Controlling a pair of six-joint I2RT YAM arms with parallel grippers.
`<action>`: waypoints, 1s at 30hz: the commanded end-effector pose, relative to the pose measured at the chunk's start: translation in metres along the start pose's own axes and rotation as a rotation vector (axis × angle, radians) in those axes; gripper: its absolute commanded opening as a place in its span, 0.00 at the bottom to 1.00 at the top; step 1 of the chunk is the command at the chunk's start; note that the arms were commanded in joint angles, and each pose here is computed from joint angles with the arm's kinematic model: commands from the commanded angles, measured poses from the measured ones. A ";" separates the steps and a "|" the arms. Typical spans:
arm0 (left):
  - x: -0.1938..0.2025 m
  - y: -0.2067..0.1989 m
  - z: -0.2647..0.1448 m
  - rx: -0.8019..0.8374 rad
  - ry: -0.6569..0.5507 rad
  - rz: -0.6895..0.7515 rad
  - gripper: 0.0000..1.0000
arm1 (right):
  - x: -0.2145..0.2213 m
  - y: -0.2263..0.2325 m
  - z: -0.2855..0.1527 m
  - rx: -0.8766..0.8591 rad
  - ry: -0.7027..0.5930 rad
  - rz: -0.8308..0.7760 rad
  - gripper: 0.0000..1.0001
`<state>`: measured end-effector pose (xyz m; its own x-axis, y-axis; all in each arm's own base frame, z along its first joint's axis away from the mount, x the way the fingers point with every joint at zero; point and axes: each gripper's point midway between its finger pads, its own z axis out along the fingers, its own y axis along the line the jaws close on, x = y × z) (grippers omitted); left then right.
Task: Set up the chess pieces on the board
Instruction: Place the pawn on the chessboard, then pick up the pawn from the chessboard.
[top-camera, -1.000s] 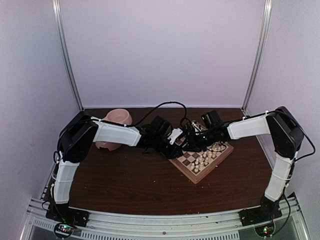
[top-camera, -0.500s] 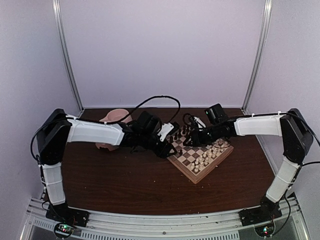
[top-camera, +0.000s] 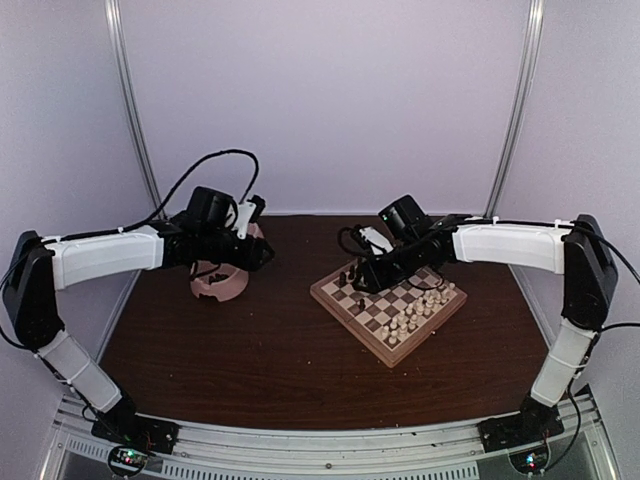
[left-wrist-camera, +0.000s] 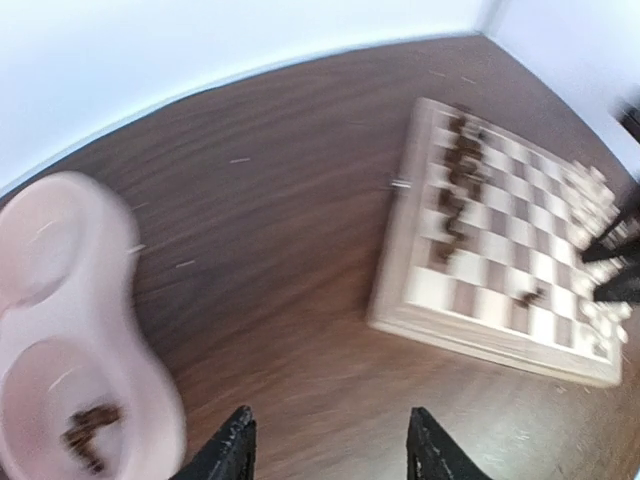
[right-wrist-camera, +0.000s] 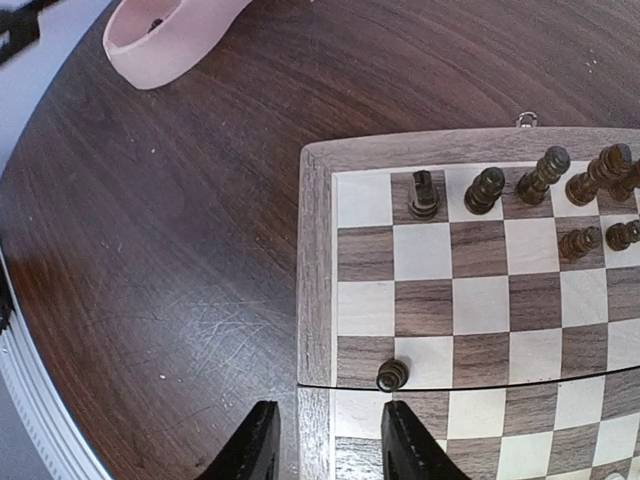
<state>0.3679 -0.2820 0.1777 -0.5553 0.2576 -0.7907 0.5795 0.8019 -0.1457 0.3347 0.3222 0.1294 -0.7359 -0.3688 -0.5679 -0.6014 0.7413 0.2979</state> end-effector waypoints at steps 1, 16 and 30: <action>-0.004 0.051 -0.030 -0.148 -0.019 -0.122 0.52 | 0.013 -0.016 0.012 0.156 0.087 -0.083 0.37; 0.015 0.105 -0.055 -0.371 0.000 -0.198 0.52 | 0.026 -0.026 0.035 0.243 0.181 -0.122 0.34; 0.022 0.107 -0.055 -0.375 0.020 -0.201 0.52 | 0.025 -0.024 0.048 0.233 0.197 -0.128 0.31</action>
<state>0.3856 -0.1674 0.1722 -0.6566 0.1033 -0.7471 0.2244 0.9725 -0.0627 0.3396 0.3160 0.0676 -0.7335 -0.5411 -0.4112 -0.6130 0.7881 0.0564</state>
